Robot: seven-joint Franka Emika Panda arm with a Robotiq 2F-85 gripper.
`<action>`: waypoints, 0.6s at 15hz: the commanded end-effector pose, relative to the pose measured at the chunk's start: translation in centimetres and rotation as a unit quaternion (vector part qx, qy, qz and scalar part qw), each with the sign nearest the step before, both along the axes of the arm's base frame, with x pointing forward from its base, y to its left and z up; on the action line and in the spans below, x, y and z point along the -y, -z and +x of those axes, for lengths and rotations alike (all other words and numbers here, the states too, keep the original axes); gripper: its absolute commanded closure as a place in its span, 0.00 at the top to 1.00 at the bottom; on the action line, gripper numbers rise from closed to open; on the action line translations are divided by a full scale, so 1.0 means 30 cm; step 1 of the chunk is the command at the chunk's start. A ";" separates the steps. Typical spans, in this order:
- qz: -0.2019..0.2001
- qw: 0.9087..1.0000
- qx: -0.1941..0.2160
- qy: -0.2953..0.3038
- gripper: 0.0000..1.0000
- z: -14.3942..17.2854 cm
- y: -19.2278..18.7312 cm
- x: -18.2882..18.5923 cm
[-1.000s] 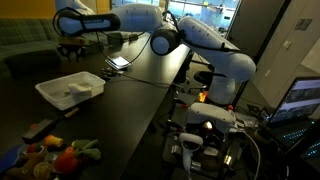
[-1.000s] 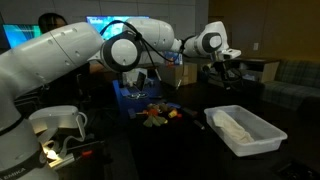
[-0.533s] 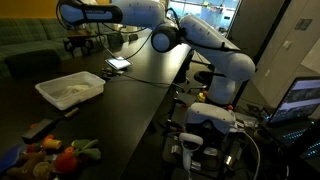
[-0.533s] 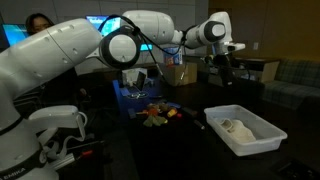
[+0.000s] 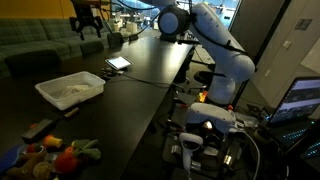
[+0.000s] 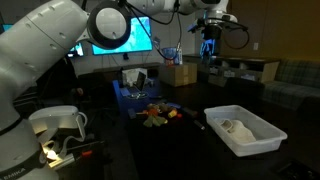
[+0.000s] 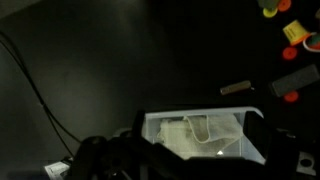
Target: Use the towel to push all the contents on the table to the left
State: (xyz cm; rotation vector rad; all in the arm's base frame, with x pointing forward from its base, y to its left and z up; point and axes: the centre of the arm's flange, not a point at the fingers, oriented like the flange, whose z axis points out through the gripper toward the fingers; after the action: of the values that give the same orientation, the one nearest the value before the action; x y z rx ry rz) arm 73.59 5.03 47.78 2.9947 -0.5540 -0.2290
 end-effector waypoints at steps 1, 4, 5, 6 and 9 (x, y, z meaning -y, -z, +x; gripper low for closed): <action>0.029 0.998 -0.049 -0.016 1.00 -0.278 -0.069 -0.016; 0.044 0.996 -0.072 -0.023 1.00 -0.360 -0.114 -0.038; 0.050 0.995 -0.083 -0.028 1.00 -0.380 -0.129 -0.040; 0.057 0.993 -0.094 -0.036 1.00 -0.397 -0.139 -0.041; 0.066 0.989 -0.119 -0.060 1.00 -0.441 -0.144 -0.036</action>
State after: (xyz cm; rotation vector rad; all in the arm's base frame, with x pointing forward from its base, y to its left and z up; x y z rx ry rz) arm 67.54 6.89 54.01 3.0205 -0.4231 -0.5549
